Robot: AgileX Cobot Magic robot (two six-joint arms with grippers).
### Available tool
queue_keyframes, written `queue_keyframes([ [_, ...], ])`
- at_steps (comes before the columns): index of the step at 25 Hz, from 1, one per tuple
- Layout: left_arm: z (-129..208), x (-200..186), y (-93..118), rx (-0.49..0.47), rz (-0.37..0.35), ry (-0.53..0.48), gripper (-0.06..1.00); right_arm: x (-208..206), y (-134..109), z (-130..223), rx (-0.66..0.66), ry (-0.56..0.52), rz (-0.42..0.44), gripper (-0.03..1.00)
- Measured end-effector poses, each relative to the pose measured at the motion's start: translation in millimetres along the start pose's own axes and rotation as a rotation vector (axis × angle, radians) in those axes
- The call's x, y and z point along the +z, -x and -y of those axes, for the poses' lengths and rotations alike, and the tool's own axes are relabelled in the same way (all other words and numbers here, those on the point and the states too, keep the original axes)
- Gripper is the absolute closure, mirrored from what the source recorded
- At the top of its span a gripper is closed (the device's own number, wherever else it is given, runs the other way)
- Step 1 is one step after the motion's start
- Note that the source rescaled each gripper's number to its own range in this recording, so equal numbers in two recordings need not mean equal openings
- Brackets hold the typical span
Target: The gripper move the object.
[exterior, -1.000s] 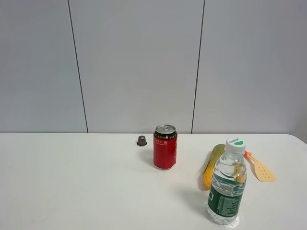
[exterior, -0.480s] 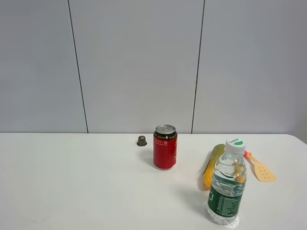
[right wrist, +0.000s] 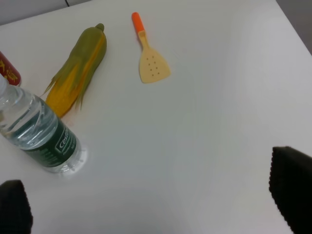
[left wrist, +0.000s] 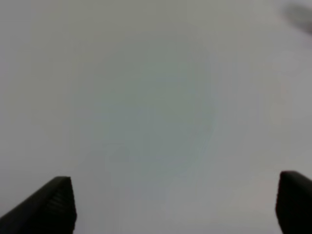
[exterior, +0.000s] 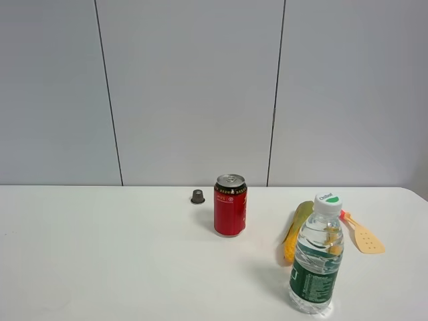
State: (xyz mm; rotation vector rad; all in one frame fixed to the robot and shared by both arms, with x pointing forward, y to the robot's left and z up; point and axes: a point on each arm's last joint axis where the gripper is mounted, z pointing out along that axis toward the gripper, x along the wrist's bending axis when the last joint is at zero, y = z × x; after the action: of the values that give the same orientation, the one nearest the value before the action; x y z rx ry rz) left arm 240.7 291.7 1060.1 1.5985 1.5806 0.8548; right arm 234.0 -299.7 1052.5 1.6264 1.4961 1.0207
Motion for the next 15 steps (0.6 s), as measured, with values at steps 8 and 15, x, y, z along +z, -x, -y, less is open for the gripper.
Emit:
queue_keyframes([
  [8,8.4,-4.4,0.5,0.025,-0.006,0.097,0.21,0.0,0.0,0.0,0.0,0.0,0.0,-0.03],
  [15,8.5,-4.6,0.5,0.025,-0.006,0.098,0.21,0.0,0.0,0.0,0.0,0.0,0.0,-0.03],
])
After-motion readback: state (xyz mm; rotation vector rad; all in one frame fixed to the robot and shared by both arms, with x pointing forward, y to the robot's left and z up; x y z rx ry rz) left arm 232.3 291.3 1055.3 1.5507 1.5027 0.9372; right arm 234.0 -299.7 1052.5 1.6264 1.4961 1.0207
